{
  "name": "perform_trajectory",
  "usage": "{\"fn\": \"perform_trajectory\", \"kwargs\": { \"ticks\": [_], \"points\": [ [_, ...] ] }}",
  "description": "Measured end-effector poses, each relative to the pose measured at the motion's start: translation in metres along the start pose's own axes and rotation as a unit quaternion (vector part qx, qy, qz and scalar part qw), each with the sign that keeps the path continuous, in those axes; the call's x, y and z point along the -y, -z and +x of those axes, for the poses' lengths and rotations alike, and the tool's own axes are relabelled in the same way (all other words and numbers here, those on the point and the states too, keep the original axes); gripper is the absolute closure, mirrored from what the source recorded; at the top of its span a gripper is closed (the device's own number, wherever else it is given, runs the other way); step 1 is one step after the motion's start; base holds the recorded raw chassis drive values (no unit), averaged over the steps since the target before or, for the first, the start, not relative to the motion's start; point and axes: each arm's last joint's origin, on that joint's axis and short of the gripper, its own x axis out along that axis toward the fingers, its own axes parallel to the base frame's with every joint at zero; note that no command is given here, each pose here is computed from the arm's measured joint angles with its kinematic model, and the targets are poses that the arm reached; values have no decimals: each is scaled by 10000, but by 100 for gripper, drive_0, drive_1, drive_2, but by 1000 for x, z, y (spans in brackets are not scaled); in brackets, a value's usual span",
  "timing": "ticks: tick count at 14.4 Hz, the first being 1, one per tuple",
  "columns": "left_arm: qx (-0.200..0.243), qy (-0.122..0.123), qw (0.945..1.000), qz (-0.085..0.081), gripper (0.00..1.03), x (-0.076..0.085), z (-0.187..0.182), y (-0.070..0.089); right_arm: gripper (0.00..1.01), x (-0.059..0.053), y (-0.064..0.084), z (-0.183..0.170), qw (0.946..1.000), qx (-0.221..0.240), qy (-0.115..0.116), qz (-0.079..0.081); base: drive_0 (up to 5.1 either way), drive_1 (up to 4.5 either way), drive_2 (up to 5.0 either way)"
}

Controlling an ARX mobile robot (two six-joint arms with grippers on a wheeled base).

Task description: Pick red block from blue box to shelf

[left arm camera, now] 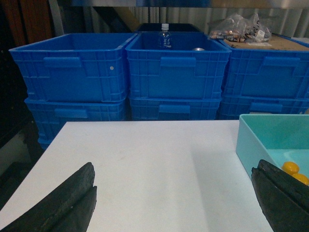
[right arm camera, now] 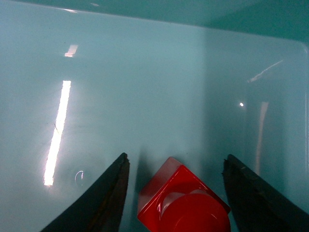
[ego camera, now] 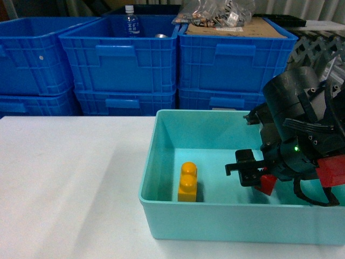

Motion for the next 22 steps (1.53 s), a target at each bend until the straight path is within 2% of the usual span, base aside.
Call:
{"fn": "perform_trajectory", "kwargs": {
  "ticks": [1,2,4,6,7,8,9,10,12,13,14,15,17,18,20,21,22],
  "points": [
    [0,-2,10000,0,5,0,0,0,56,1,0,0,10000,9,-11,52,0,0,0],
    [0,-2,10000,0,5,0,0,0,61,3,-1,0,9999,58,-60,145,0,0,0],
    [0,-2,10000,0,5,0,0,0,62,5,3,-8,9996,105,-140,206,0,0,0],
    [0,-2,10000,0,5,0,0,0,62,10,1,-44,9968,618,-388,341,0,0,0],
    [0,-2,10000,0,5,0,0,0,62,13,-2,-64,9930,972,-534,400,0,0,0],
    [0,-2,10000,0,5,0,0,0,62,16,-4,-93,9866,1429,-655,446,0,0,0],
    [0,-2,10000,0,5,0,0,0,62,23,0,-128,9786,1823,-810,513,0,0,0],
    [0,-2,10000,0,5,0,0,0,62,33,15,-164,9719,2125,-843,560,0,0,0],
    [0,-2,10000,0,5,0,0,0,62,49,46,-203,9653,2412,-786,622,0,0,0],
    [4,-2,10000,0,5,0,0,0,62,65,60,-243,8962,4373,-253,698,0,0,0],
    [0,-15,10000,0,5,0,0,0,62,71,80,-233,9010,4292,-56,619,0,0,0],
    [2,-11,10000,0,5,0,0,0,62,76,93,-229,9062,4191,14,566,0,0,0],
    [2,0,10000,0,5,0,0,0,62,83,103,-236,8961,4405,11,554,0,0,0],
    [2,-2,10000,0,5,0,0,0,62,86,110,-237,8967,4394,-9,529,0,0,0],
    [2,0,10000,0,5,0,0,0,62,90,125,-233,9027,4272,10,510,0,0,0],
    [2,0,10000,0,5,0,0,0,62,92,129,-235,9006,4314,34,527,0,0,0],
    [2,0,10000,0,5,0,0,0,62,98,134,-236,8990,4351,-47,492,0,0,0]
  ]
}}
